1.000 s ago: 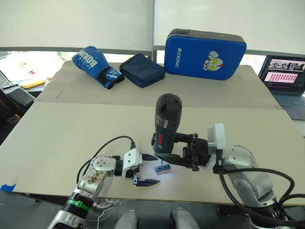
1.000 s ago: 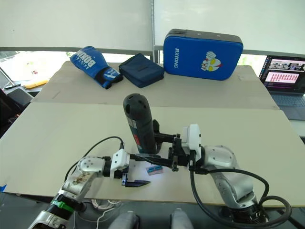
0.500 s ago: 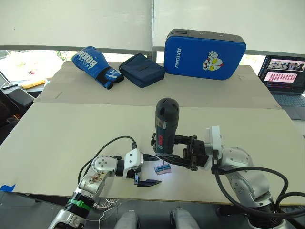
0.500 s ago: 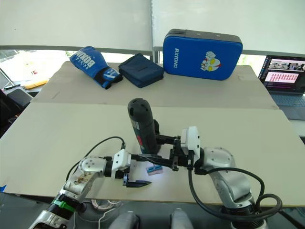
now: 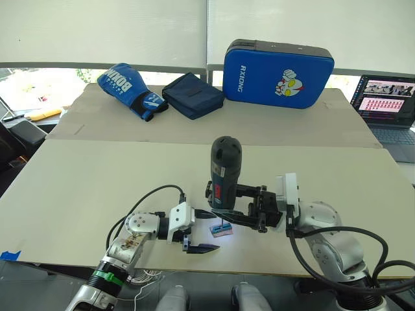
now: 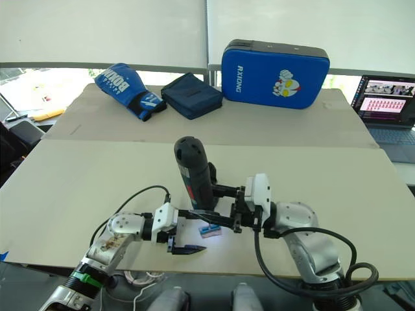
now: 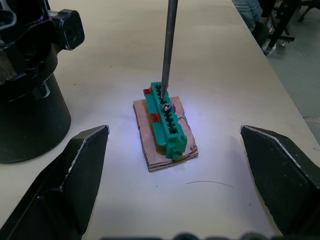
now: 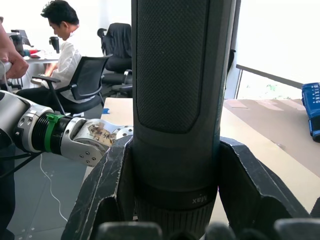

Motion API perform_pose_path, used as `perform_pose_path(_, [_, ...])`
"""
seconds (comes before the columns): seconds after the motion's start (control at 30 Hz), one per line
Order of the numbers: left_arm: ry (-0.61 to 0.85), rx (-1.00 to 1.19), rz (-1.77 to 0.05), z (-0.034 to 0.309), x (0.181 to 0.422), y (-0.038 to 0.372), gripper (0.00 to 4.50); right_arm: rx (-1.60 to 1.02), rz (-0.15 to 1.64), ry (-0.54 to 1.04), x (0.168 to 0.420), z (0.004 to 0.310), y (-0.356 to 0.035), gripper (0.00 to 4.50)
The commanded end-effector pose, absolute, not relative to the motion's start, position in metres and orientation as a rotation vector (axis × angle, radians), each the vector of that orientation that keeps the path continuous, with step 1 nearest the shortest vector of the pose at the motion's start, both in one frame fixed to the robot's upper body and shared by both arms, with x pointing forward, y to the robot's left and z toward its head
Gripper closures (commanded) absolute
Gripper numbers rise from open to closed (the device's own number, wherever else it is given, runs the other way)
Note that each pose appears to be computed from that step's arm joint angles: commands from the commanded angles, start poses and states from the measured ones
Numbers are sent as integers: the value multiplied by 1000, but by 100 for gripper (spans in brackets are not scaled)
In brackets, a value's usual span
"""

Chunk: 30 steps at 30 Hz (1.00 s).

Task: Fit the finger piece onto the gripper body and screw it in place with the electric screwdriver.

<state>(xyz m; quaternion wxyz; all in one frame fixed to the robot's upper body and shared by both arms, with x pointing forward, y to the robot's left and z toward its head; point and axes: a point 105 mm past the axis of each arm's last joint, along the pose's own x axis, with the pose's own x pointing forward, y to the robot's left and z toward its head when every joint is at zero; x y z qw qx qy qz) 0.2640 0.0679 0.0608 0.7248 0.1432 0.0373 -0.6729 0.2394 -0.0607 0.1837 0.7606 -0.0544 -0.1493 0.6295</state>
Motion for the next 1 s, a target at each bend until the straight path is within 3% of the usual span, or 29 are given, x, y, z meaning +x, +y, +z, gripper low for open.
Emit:
perform_pose_path(0.03, [115,294,-1510,52,257,64,6,-134,1379,-417,232,197,-59,257])
perform_pose_path(1.0, [118,289,-1513,51,256,61,6,-142,1364,-356,238,186,-60,257])
